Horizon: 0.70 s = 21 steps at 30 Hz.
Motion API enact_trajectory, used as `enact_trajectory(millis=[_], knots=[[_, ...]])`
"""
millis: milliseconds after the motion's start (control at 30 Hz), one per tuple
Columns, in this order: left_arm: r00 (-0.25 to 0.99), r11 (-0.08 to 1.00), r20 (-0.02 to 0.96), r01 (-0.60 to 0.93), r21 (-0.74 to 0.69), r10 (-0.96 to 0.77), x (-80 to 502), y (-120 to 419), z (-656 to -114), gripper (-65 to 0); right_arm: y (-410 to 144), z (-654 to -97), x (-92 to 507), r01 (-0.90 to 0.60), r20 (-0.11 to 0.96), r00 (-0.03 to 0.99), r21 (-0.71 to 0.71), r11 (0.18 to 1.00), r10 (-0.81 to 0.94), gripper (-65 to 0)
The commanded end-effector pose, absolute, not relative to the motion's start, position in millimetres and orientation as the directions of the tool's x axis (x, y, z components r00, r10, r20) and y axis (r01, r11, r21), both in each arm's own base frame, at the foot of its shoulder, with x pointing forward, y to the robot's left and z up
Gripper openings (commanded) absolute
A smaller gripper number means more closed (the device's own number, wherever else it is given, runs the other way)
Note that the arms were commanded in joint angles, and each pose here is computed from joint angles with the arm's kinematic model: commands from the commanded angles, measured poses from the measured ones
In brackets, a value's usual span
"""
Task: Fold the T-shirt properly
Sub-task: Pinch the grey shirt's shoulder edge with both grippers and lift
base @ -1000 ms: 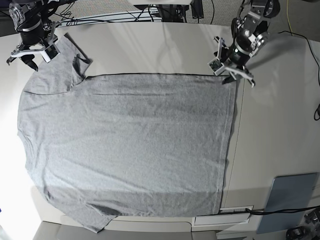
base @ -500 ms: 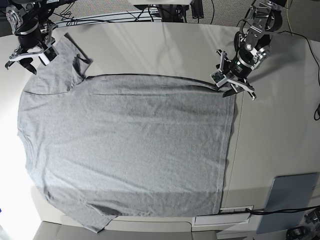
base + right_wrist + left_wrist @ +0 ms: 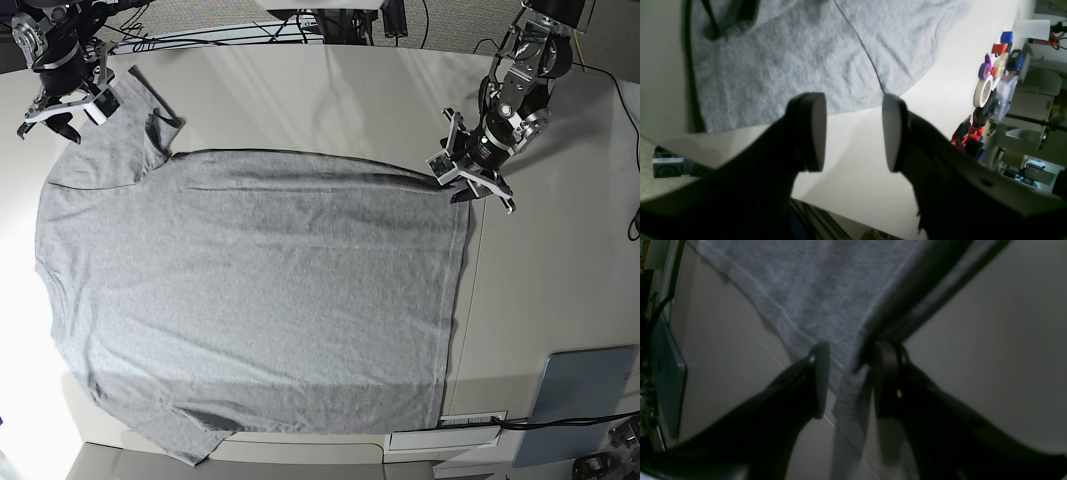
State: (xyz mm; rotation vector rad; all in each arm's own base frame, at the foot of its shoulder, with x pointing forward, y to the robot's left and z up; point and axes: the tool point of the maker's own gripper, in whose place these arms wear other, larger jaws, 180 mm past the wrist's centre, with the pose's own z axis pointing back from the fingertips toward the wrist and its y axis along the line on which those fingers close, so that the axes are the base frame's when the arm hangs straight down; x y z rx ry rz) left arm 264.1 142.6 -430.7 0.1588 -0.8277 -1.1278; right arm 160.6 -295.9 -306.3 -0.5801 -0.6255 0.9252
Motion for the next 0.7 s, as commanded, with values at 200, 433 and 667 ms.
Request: enact_trajectory(millis=[200, 433, 667], knots=[[0.218, 0.382, 0.376, 0.808, 0.448, -0.901, 238, 162, -457, -65.0, -293, -289, 186, -0.522, 0.242, 0.398, -0.733, 0.435, 0.885, -38.0], [0.245, 0.419, 0.413, 0.811, 0.408, -0.877, 229, 155, -460, -65.0, -304, -302, 184, -0.710, 0.063, 0.274, -0.660, 0.246, 0.960, -38.0], [0.254, 0.441, 0.444, 0.807, 0.392, -0.859, 228, 140, -461, -65.0, -362, -321, 183, -0.772, -0.073, 0.290, -0.607, 0.188, 0.954, -38.0]])
